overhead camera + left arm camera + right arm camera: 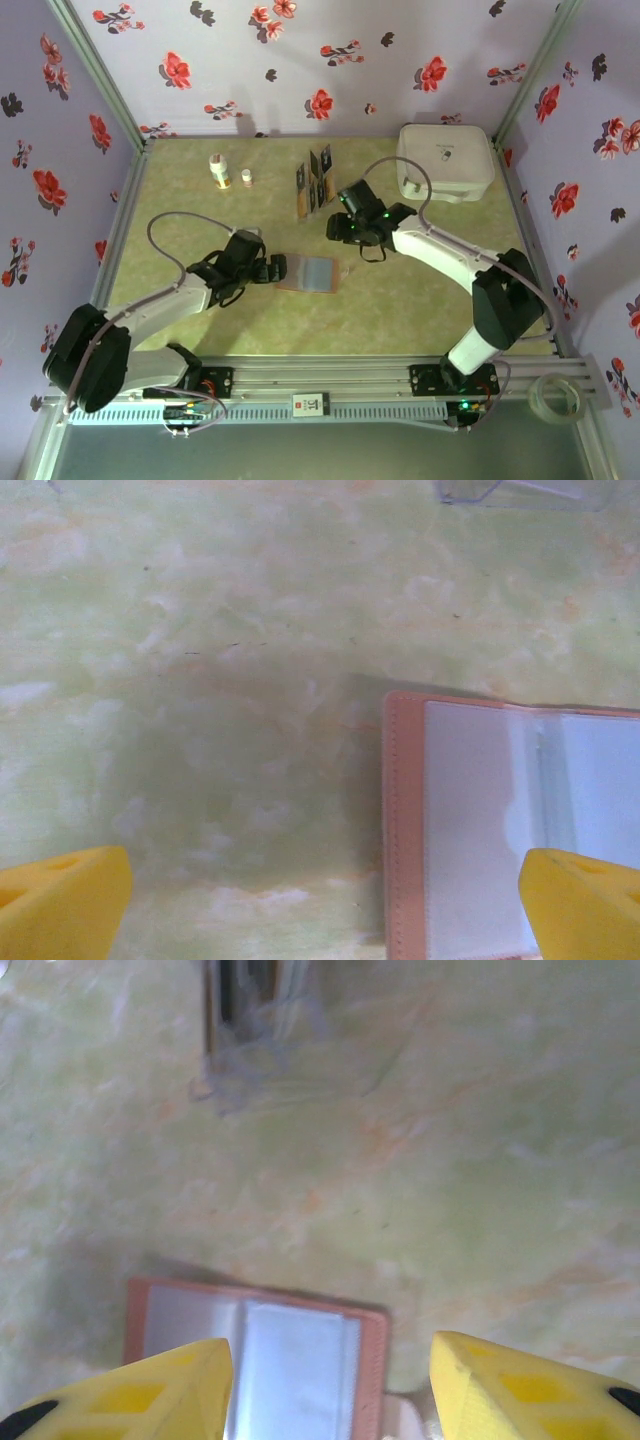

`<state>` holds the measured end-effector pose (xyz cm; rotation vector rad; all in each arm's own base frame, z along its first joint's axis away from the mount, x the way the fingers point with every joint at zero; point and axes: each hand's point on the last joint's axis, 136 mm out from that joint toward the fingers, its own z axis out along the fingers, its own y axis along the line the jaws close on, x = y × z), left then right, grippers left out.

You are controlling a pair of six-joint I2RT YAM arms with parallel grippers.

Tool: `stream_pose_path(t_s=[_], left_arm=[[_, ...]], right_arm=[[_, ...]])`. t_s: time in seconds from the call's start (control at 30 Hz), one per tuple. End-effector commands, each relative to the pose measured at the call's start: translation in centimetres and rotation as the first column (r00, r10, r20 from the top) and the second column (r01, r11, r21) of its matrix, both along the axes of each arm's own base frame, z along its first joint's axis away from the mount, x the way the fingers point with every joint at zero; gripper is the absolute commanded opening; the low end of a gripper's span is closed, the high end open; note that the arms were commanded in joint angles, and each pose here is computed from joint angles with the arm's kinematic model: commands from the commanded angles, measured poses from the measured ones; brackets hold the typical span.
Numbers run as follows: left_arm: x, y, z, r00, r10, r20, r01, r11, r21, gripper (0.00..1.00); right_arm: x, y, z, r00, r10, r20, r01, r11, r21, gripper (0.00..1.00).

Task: Put the credit cards into the card holder

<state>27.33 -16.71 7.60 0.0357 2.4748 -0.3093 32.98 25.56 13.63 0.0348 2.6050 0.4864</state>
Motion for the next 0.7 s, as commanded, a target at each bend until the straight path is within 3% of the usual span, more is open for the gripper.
stream_pose_path(t_s=[0.0,0.2,0.47,0.67], left_arm=[[0.9,0.1,0.4,1.0,-0.004,-0.004,0.004,1.0,0.008,1.0],[1.7,0.3,0.5,1.0,0.016,-0.001,-0.016,1.0,0.003,1.0],[2.2,0.5,1.0,1.0,0.026,0.004,-0.026,1.0,0.0,1.0],[5.0,-0.1,2.1,1.0,0.009,0.011,-0.009,1.0,-0.005,1.0]], right_arm=[[2.0,-1.4,2.1,0.999,-0.008,0.045,0.01,0.999,-0.044,0.55],[5.8,-2.2,3.4,0.998,0.006,0.06,-0.001,0.996,-0.088,0.52],[10.4,-2.1,4.0,0.998,0.017,0.055,-0.013,0.998,-0.059,0.47],[12.2,-1.3,4.2,0.999,0.027,0.042,-0.028,1.0,0.011,0.45]])
